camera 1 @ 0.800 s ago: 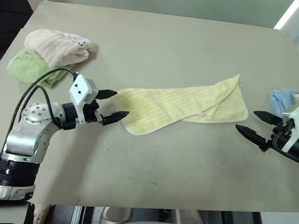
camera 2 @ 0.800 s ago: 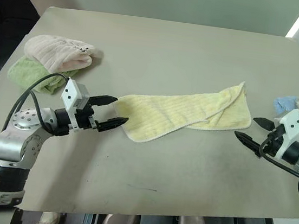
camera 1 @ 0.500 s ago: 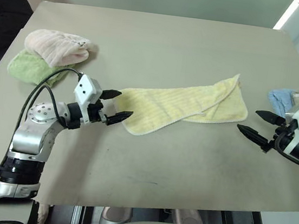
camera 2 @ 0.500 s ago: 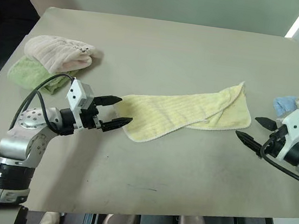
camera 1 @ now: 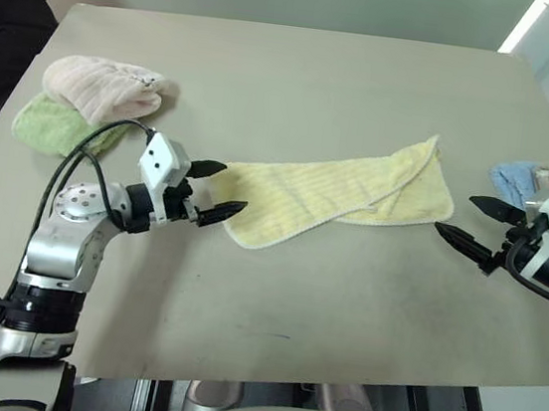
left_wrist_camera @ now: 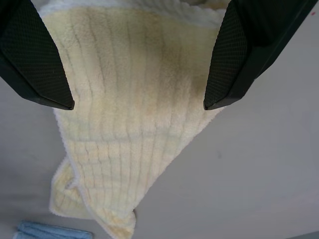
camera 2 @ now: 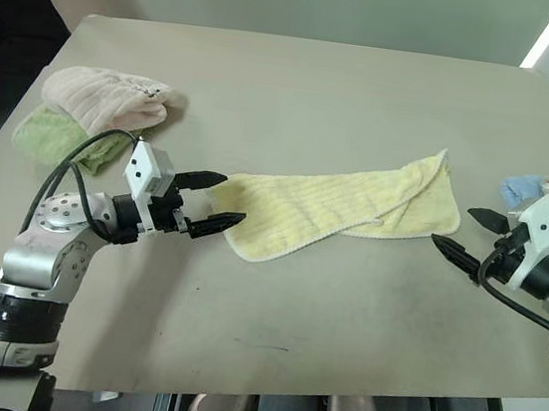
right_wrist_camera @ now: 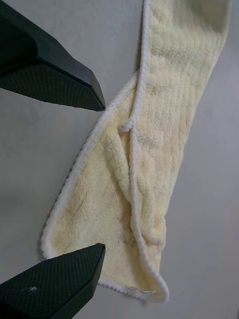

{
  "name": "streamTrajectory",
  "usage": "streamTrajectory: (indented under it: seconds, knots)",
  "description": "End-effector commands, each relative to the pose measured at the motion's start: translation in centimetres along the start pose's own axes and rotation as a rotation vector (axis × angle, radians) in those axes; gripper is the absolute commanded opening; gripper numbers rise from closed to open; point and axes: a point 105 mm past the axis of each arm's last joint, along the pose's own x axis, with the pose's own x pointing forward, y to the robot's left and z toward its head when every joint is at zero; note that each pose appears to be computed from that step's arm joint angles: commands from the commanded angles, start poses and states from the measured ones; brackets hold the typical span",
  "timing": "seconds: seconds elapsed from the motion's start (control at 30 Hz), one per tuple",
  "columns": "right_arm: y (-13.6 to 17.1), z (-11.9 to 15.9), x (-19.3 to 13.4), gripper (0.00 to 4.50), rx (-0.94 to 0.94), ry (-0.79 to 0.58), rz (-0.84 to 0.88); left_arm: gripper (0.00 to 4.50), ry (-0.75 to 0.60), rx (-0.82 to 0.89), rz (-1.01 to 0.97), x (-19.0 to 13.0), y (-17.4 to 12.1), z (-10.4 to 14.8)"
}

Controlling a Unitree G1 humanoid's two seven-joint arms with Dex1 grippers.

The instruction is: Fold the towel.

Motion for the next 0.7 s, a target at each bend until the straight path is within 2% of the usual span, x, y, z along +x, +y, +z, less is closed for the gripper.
streamTrajectory:
  seconds: [0.03, 0.37, 0.57, 0.7]
  knots:
    - [0.1, 0.9, 0.2, 4.5, -0.013, -0.034, 0.0, 4.47, -0.011, 0.038, -0.013, 0.0, -0.1, 0.6]
    - [0.7, 0.7, 0.2, 4.5, -0.023, -0.024, 0.033, 4.47, 0.029, 0.081, -0.079, -0.8, -1.6, 0.8]
    - [0.7, 0.9, 0.5, 4.5, -0.028, -0.021, 0.045, 4.47, 0.154, 0.226, -0.396, -0.9, -4.0, 0.7]
    - [0.9, 0.8, 0.7, 4.5, -0.026, -0.023, 0.047, 4.47, 0.249, 0.338, -0.572, 0.1, -5.1, -0.1]
